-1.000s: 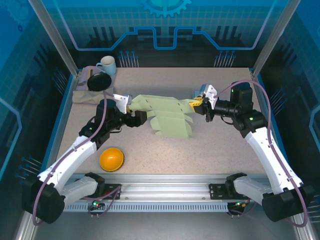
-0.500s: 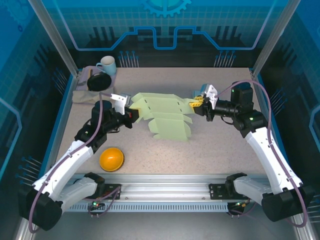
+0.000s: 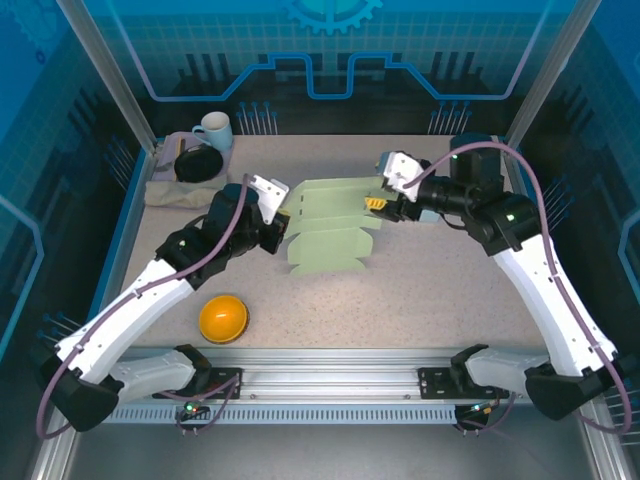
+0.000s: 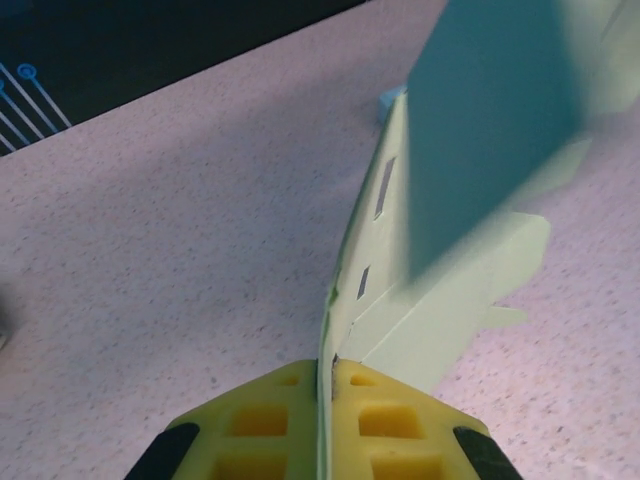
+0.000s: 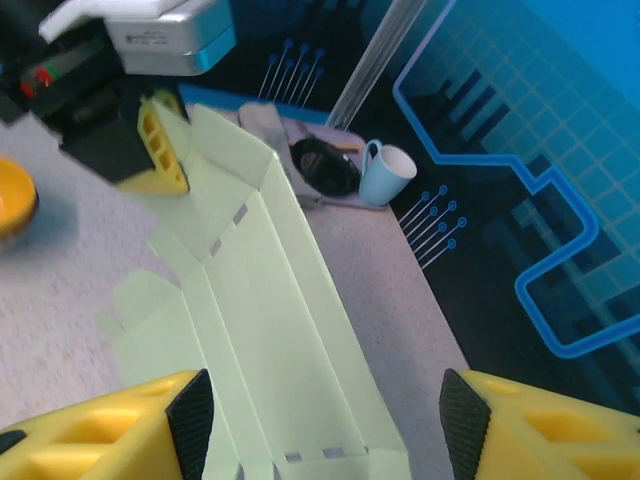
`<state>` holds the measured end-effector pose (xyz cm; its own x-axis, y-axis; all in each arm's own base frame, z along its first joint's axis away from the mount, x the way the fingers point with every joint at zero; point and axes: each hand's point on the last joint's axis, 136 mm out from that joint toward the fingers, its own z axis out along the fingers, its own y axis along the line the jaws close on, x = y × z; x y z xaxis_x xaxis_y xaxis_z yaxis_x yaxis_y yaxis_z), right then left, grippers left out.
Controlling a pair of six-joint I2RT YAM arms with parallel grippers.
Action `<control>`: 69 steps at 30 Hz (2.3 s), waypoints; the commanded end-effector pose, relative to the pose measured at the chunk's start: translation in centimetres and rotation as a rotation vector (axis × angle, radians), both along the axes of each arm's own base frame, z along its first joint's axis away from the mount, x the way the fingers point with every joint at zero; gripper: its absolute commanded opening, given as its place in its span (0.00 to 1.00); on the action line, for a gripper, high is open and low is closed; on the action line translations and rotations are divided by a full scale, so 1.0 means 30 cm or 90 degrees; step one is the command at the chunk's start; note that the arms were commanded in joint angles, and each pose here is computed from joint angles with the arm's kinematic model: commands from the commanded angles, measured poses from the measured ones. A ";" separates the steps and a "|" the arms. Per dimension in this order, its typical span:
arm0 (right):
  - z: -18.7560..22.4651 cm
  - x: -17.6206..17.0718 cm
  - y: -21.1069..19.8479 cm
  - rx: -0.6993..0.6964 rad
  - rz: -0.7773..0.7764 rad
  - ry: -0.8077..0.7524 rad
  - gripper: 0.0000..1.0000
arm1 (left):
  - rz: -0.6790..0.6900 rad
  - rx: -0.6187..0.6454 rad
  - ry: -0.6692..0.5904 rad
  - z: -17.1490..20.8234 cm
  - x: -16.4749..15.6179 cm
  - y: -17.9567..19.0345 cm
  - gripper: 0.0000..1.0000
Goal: Fold the paper box
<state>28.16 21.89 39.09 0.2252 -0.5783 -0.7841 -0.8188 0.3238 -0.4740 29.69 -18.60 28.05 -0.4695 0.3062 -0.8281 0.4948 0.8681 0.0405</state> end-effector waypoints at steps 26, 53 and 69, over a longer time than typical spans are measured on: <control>-0.240 0.173 0.065 -0.331 -0.002 -0.023 0.55 | -0.072 0.100 -0.031 -0.005 -0.063 0.023 0.00; -0.283 0.215 0.081 -0.348 0.020 -0.023 0.30 | -0.094 0.104 -0.028 -0.027 -0.078 -0.002 0.00; -0.226 0.096 -0.008 -0.343 -0.008 0.019 0.00 | -0.029 0.010 -0.096 0.131 -0.089 0.040 0.60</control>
<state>32.98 23.26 29.74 0.2354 -0.9068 -0.3497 -0.8353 -0.0048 -0.5498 27.63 -18.03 28.57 -0.3864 0.4370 -0.8122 0.5599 0.8109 0.1699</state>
